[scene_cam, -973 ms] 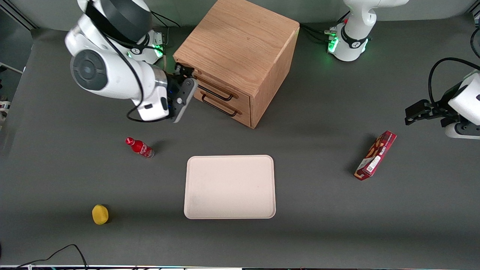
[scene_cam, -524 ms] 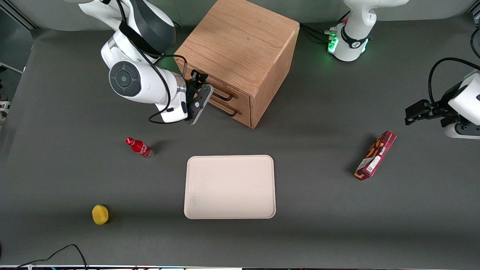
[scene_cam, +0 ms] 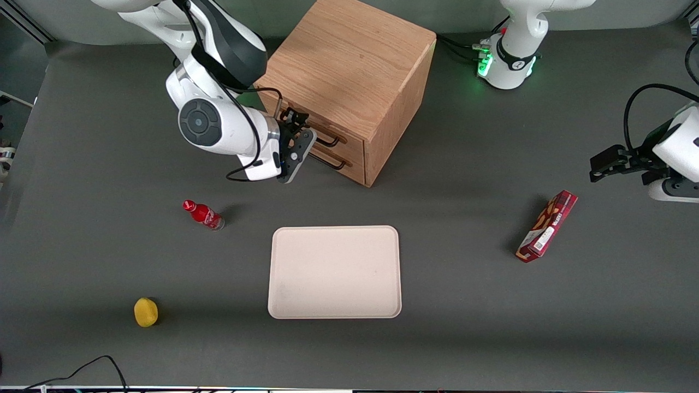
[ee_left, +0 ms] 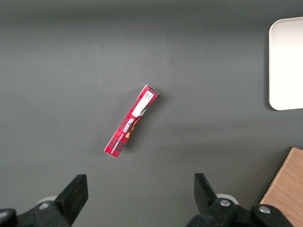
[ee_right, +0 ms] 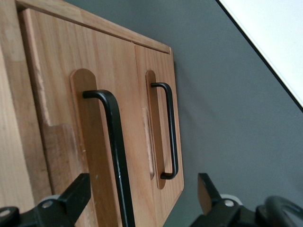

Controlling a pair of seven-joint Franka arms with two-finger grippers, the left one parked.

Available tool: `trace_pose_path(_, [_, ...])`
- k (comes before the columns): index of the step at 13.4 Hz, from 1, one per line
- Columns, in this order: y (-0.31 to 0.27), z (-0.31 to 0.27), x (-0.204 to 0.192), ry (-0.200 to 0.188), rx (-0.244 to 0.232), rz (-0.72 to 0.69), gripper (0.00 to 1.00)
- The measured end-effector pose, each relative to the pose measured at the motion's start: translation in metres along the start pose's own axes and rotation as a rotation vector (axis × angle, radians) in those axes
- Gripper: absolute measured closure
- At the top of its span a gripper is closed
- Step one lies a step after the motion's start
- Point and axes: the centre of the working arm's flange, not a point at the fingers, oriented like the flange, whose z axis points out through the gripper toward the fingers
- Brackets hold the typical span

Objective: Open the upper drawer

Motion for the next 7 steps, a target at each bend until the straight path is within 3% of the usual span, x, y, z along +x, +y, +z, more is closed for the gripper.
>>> trace_pose_path(7, [-0.003,0.017,-0.004,0.002,-0.016,0.002,0.00])
